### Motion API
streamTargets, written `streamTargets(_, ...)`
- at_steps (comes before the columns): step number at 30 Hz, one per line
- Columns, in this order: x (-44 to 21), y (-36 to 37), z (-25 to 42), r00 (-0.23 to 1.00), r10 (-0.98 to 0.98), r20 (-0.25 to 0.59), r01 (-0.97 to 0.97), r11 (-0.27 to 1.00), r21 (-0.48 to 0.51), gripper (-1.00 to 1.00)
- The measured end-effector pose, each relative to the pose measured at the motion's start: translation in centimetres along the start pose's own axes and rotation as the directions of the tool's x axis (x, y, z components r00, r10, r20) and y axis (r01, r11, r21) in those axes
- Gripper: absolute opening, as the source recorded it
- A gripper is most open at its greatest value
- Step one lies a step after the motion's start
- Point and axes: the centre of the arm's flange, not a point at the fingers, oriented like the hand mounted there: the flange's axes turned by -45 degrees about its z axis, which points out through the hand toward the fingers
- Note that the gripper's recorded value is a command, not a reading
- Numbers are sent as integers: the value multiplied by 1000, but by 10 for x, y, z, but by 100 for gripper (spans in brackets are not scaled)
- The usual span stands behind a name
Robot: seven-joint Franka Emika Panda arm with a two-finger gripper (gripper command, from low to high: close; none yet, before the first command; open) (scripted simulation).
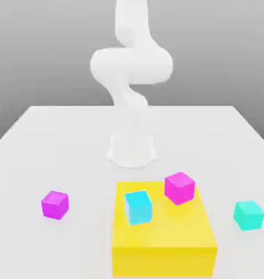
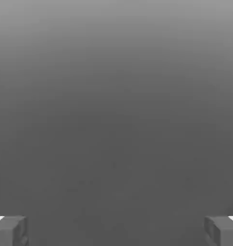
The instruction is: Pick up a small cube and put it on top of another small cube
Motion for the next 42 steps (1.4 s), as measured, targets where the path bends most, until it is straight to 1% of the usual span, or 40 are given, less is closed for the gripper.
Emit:
streamTargets(3, -7, -37, 65, 979, -186, 78, 180, 981, 71, 0)
streamTargets(6, -25, -78, 122, 922, -364, 132, 344, 926, 154, 0)
streamTargets(9, -52, -122, 174, 830, -534, 162, 490, 836, 246, 0)
streamTargets(12, -88, -166, 219, 706, -688, 167, 613, 712, 342, 0)
streamTargets(16, -150, -221, 269, 504, -853, 135, 728, 504, 465, 0)
streamTargets(20, -228, -280, 300, 254, -966, 42, 784, 231, 577, 0)
streamTargets(23, -287, -300, 323, 90, -996, -24, 769, 54, 637, 0)
streamTargets(25, -315, -307, 337, 31, -998, -52, 756, -11, 655, 0)
streamTargets(29, -350, -311, 371, 14, -998, -62, 750, -31, 660, 0)
streamTargets(30, -356, -311, 377, 13, -998, -62, 750, -32, 661, -100)
streamTargets(37, -357, -311, 377, 11, -998, -62, 749, -32, 662, -100)
streamTargets(42, -323, -309, 339, 11, -998, -62, 749, -32, 661, -100)
